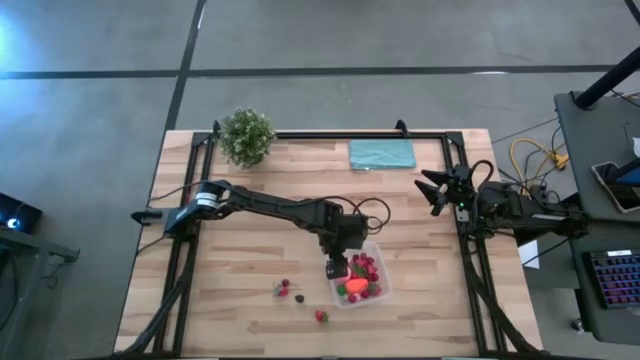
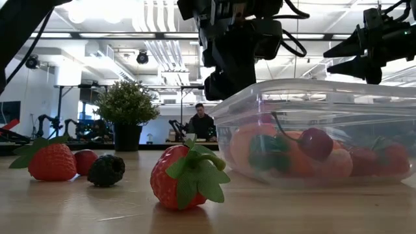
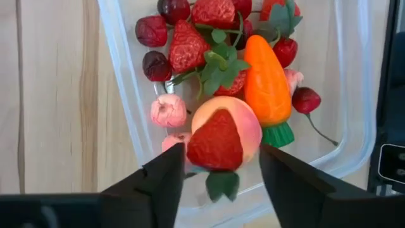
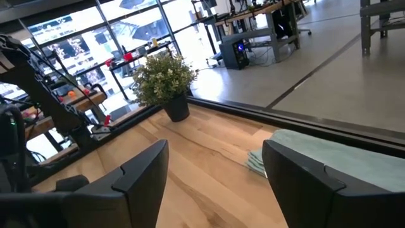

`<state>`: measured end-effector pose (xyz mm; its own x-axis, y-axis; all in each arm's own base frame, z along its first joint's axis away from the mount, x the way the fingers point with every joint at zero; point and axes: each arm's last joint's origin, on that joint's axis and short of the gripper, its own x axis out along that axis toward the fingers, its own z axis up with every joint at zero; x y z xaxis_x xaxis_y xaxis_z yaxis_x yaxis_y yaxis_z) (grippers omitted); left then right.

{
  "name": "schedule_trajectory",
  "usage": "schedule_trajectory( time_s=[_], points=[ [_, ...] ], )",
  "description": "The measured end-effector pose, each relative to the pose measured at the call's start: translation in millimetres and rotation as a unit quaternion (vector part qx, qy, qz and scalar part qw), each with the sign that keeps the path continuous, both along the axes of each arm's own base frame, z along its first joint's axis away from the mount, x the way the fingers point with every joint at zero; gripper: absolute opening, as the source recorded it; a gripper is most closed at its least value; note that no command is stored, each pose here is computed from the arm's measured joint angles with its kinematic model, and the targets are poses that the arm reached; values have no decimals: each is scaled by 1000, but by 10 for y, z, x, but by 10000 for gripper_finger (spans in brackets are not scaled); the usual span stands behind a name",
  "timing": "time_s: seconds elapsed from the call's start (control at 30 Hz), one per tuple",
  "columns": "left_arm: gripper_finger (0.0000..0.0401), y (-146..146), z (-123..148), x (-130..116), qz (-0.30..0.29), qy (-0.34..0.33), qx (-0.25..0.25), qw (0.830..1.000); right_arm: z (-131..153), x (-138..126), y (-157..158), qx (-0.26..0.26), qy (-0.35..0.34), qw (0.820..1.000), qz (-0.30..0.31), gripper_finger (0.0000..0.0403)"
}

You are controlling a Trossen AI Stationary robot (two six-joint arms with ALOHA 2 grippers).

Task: Pick and placing Produce into tupperware
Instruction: Put the red strawberry into the transparent container

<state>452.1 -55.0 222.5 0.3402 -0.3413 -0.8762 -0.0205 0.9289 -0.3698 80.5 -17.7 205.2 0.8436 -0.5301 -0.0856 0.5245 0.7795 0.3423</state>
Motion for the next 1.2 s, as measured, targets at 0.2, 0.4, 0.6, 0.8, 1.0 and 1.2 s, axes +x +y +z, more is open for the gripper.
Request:
schedule_trajectory(
  time_s=[0.2, 0.4, 0.6, 0.8, 1.0, 1.2],
  points=[
    [227, -13, 23, -30, -13, 4, 3, 1000, 0, 0, 0, 0, 0, 1000, 0, 252],
    [230, -38, 303, -221, -77, -20, 51, 996, 0, 0, 0, 0, 0, 1000, 0, 252],
    [230, -414, 603, -525, -221, -80, 174, 956, 1, -1, 0, 0, -1, 1000, 0, 247],
    [230, -932, 484, -737, -375, -112, 231, 890, 0, -1, 0, 0, 0, 1000, 0, 251],
    [230, -918, 376, -696, -315, -138, 219, 913, 0, 0, 0, 0, 0, 1000, 0, 252],
    [230, -1005, 319, -663, -251, -159, 176, 939, 0, 0, 0, 0, 0, 1000, 0, 247]
  ],
)
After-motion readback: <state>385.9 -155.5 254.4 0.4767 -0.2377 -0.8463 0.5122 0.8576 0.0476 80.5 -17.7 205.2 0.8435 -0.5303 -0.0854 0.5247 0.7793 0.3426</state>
